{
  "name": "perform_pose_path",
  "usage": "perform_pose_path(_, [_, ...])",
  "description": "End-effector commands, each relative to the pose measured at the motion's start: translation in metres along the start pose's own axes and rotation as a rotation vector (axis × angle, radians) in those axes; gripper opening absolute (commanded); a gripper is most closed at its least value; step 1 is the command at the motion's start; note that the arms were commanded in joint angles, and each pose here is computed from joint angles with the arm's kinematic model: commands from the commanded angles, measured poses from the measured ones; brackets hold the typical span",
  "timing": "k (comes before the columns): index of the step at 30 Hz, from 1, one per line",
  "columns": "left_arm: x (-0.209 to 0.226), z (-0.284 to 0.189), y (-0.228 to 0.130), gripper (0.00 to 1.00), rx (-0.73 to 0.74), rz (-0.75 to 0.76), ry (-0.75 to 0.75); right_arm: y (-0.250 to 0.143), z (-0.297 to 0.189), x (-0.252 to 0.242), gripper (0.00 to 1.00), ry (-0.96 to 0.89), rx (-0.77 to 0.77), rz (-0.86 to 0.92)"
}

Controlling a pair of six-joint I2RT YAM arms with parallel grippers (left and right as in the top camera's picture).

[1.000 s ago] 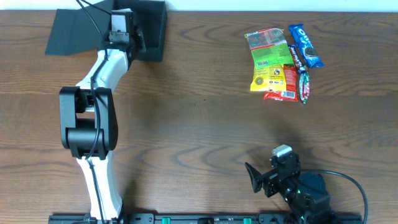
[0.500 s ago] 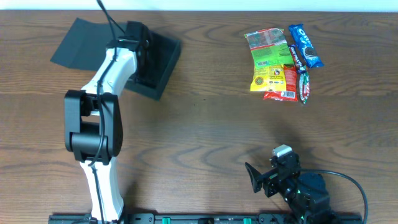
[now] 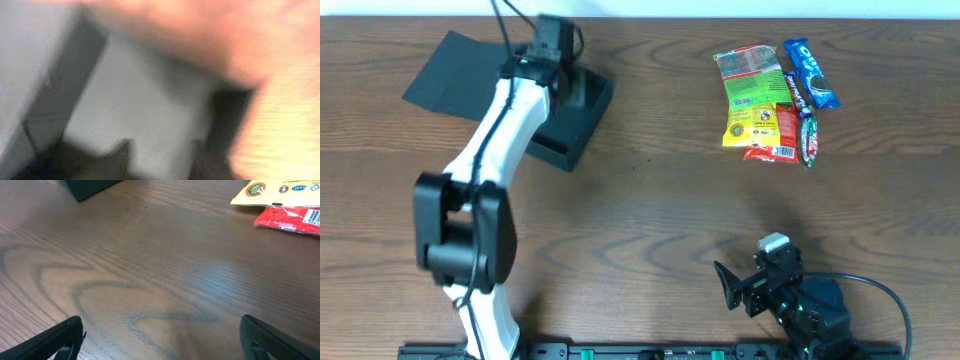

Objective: Pack container
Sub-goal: 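Drag the black box rightward toward the table center with the left gripper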

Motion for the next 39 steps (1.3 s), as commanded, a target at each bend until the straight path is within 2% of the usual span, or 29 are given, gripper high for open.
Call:
perform_pose_path(1, [-0.026,-0.018,0.021,0.95,-0.066,-0.089,-0.194,-0.001,0.000,0.000,0.99,-0.001,-0.002,-0.014])
perform_pose_path(2, [-0.029,-0.018,0.020,1.00,-0.063,-0.088,-0.217,-0.001,0.000,0.000,0.99,-0.001,-0.002,-0.014])
perform_pose_path(5, [-0.029,-0.015,0.021,0.51,-0.068,-0.088,-0.215,-0.001,0.000,0.000,0.99,-0.001,-0.002,-0.014])
perform_pose_path(6, [-0.030,-0.014,0.021,0.44,-0.066,-0.089,-0.215,-0.001,0.000,0.000,0.99,-0.001,-0.001,-0.014])
perform_pose_path(8, [-0.031,-0.011,0.016,0.38,-0.047,-0.086,-0.213,-0.001,0.000,0.000,0.99,-0.001,-0.002,-0.014])
perform_pose_path(12, [-0.040,0.007,-0.010,0.34,0.062,-0.041,-0.205,-0.001,0.000,0.000,0.99,-0.001,-0.002,-0.014])
perform_pose_path(15, [-0.049,0.022,-0.031,0.41,0.135,0.017,-0.190,-0.001,0.000,0.000,0.99,-0.001,-0.001,-0.014])
perform_pose_path(19, [-0.051,0.039,-0.049,0.48,0.189,0.059,-0.100,-0.001,0.000,0.000,0.99,-0.001,-0.001,-0.014])
perform_pose_path(26, [-0.041,0.054,-0.060,0.49,0.217,0.082,-0.004,-0.001,0.000,0.000,0.99,-0.001,-0.002,-0.014])
perform_pose_path(28, [-0.039,0.055,-0.060,0.47,0.214,0.090,0.008,-0.001,0.000,0.000,0.99,-0.001,-0.001,-0.014])
perform_pose_path(30, [-0.039,0.056,-0.062,0.40,0.221,0.100,0.008,-0.001,0.000,0.000,0.99,-0.001,-0.002,-0.014])
perform_pose_path(36, [-0.037,0.065,-0.077,0.40,0.265,0.105,0.016,-0.001,0.000,0.000,0.99,-0.001,-0.002,-0.014])
perform_pose_path(39, [-0.037,0.067,-0.079,0.29,0.271,0.105,0.017,-0.001,0.000,0.000,0.99,-0.001,-0.002,-0.014])
Point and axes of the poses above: each gripper's point midway between its finger pads, its own z axis out along the fingers, its own x axis along the line the jaws close on, y = z × x, the point moved 4 cm from there along -z, back along the fingers, and after that the axes turned 2 degrees about z, right-handed, at the moved point
